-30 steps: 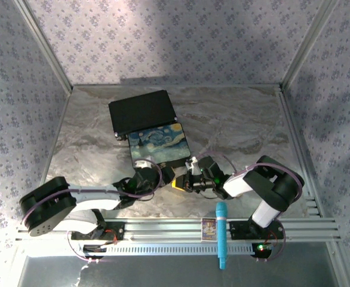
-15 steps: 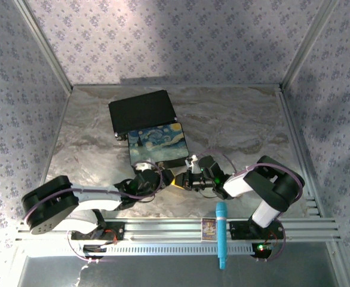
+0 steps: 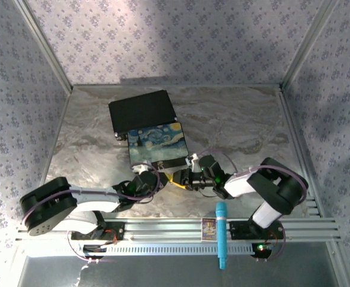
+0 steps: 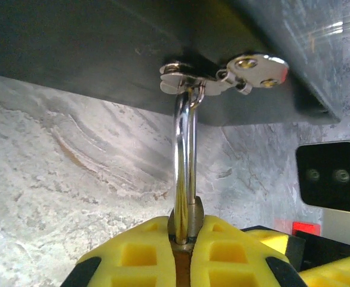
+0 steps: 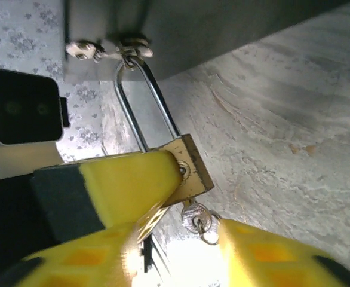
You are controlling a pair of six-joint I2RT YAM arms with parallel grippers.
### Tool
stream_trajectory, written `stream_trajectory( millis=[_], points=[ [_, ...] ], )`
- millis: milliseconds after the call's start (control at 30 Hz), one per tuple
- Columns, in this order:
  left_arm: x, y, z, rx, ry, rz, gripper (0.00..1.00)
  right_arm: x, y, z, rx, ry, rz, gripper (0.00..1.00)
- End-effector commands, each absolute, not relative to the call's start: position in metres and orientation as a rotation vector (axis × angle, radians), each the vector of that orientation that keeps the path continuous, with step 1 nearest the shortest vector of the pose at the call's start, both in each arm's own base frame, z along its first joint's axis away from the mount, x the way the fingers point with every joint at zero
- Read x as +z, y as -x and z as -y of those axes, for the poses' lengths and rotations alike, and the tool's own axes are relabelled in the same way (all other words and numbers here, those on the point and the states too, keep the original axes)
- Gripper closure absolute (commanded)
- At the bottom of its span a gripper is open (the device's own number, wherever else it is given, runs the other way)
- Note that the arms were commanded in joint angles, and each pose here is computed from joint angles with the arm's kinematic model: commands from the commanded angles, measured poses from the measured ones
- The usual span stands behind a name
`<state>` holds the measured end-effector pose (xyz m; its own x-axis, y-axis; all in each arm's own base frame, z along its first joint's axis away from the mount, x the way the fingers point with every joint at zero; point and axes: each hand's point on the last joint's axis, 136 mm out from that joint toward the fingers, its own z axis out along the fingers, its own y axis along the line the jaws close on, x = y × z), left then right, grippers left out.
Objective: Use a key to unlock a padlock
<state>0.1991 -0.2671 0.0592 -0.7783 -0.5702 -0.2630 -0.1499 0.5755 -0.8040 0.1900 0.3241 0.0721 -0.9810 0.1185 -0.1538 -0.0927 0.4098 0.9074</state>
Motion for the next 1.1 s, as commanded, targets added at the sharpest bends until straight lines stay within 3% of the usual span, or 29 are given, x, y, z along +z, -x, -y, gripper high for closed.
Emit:
stream_trajectory(
  millis=[0,67,100,300,333,400,467,533,767,1067],
  points=[
    [0.054,-0.196,0.254,-1.046,0.592,-2.317,1.0,0.078,-0.192,-0.317,1.415,0.071,-2.494,0.41],
    [0.057,-0.196,0.251,-1.038,0.587,-2.314,1.0,0.071,-0.188,-0.303,1.279,0.074,-2.551,0.23],
    [0.059,-0.196,0.25,-1.034,0.586,-2.311,1.0,0.068,-0.187,-0.295,1.223,0.073,-2.568,0.03],
    [0.068,-0.195,0.251,-1.03,0.549,-2.314,1.0,0.068,-0.19,-0.221,0.572,0.179,-2.597,0.01],
    [0.069,-0.195,0.253,-1.032,0.532,-2.32,1.0,0.07,-0.19,-0.214,0.508,0.213,-2.588,0.02],
    [0.069,-0.194,0.259,-1.041,0.504,-2.341,1.0,0.077,-0.189,-0.21,0.452,0.299,-2.545,0.14],
    [0.069,-0.193,0.262,-1.047,0.492,-2.357,1.0,0.08,-0.187,-0.216,0.437,0.406,-2.488,0.18],
    [0.069,-0.192,0.265,-1.065,0.49,-2.359,1.0,0.087,-0.181,-0.231,0.442,0.585,-2.398,0.3],
    [0.063,-0.186,0.27,-1.068,0.512,-2.426,1.0,0.096,-0.171,-0.287,0.509,0.849,-2.209,0.33],
    [0.062,-0.183,0.273,-1.098,0.504,-2.439,1.0,0.089,-0.163,-0.341,0.625,1.002,-2.138,0.54]
  ],
)
